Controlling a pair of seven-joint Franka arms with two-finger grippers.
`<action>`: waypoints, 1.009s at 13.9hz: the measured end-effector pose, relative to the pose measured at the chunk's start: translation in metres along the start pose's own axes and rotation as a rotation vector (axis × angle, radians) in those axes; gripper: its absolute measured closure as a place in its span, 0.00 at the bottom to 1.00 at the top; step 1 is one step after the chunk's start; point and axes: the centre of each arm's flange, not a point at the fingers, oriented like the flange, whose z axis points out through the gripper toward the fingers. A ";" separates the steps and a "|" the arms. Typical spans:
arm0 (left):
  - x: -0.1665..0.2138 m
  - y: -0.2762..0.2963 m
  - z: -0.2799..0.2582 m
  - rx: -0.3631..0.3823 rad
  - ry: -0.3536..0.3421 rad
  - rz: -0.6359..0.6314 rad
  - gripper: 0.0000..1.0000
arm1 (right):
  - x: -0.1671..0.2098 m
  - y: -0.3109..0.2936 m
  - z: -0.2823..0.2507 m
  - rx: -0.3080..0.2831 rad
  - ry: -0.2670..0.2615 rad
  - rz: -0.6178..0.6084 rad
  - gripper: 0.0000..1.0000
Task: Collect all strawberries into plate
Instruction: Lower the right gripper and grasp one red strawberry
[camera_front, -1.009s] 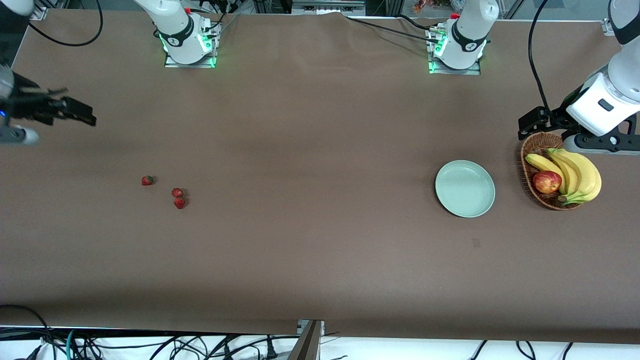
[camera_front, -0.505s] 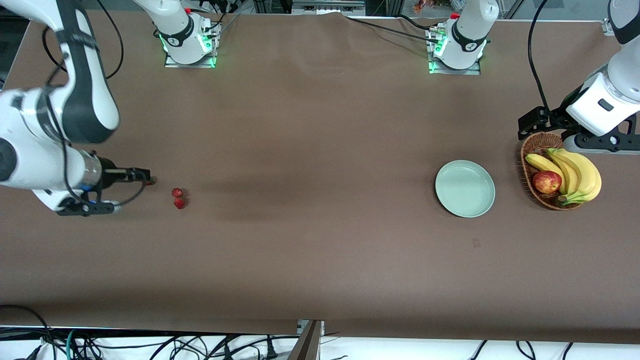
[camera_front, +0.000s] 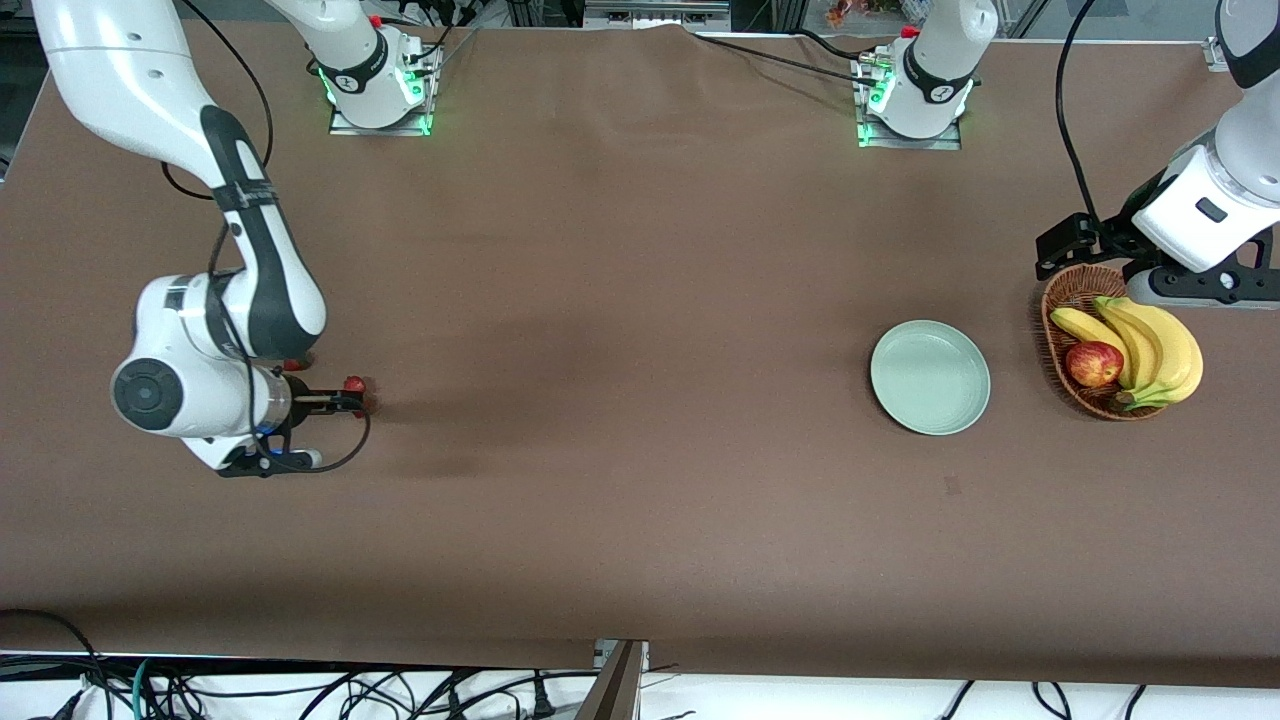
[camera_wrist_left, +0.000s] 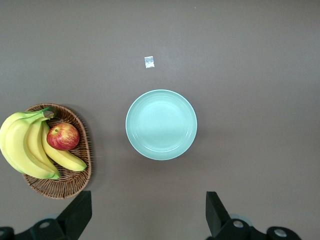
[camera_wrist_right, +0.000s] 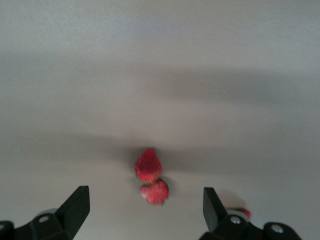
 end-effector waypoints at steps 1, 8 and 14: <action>0.000 0.000 0.000 0.000 0.000 0.000 0.00 | 0.000 -0.002 0.010 0.000 0.005 -0.003 0.00; 0.000 0.000 0.000 0.000 0.000 0.000 0.00 | -0.012 -0.002 0.055 0.001 0.036 -0.003 0.01; 0.000 0.000 0.000 0.000 0.000 0.000 0.00 | -0.014 -0.002 0.065 0.001 0.036 -0.003 0.62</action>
